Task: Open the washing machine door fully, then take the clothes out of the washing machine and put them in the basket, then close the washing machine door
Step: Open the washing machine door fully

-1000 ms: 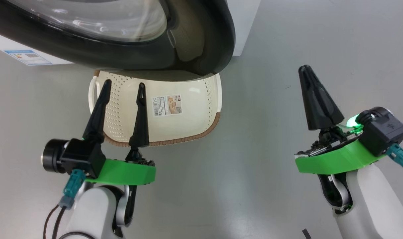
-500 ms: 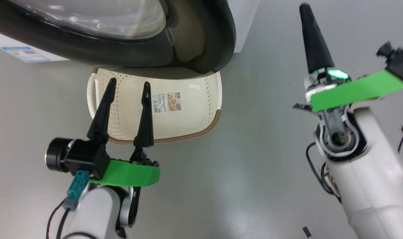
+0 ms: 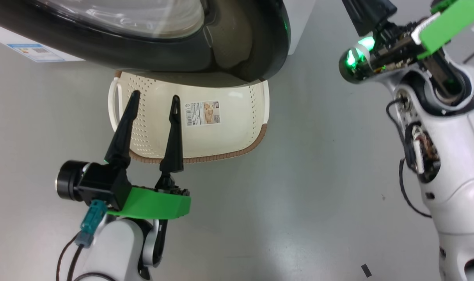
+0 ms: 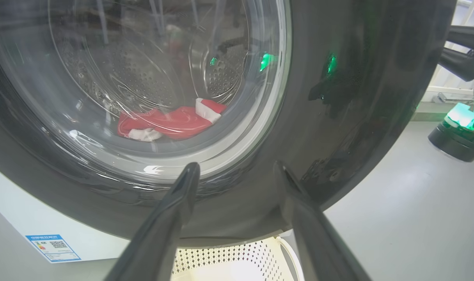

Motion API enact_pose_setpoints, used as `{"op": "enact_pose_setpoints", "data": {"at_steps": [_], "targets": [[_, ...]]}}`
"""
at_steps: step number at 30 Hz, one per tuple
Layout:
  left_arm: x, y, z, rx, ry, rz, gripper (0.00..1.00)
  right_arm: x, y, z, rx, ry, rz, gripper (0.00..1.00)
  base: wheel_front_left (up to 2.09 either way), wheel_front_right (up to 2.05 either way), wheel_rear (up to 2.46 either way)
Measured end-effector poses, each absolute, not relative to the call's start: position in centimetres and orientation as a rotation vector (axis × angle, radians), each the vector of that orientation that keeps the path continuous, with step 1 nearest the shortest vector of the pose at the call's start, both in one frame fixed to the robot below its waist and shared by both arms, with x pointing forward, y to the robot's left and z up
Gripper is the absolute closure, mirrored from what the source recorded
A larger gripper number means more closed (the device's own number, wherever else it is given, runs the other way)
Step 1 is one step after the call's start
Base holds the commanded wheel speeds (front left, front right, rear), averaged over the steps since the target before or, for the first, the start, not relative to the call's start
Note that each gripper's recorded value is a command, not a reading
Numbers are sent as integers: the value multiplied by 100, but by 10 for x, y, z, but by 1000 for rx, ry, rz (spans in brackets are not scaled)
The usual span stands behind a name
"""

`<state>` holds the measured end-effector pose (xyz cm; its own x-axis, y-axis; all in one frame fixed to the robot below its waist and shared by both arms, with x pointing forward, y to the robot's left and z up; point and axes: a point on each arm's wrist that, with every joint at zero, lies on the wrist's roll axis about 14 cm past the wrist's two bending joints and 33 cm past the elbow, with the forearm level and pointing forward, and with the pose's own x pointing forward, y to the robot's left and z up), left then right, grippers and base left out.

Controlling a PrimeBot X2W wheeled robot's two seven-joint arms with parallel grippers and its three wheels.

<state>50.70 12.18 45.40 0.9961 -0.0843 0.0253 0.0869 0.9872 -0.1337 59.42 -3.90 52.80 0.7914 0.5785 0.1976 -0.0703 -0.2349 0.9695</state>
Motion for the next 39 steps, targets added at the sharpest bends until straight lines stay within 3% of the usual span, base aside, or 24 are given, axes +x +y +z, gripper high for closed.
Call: {"op": "enact_pose_setpoints", "data": {"at_steps": [11, 18, 39], "targets": [[506, 125, 446, -135, 1, -76, 0, 599, 8, 528, 1640, 646, 834, 100, 0, 0, 0], [509, 128, 447, -133, -3, -70, 0, 596, 25, 515, 1556, 754, 864, 100, 0, 0, 0], [502, 133, 469, -127, -39, -58, 0, 558, 41, 535, 1511, 809, 974, 100, 0, 0, 0]]}}
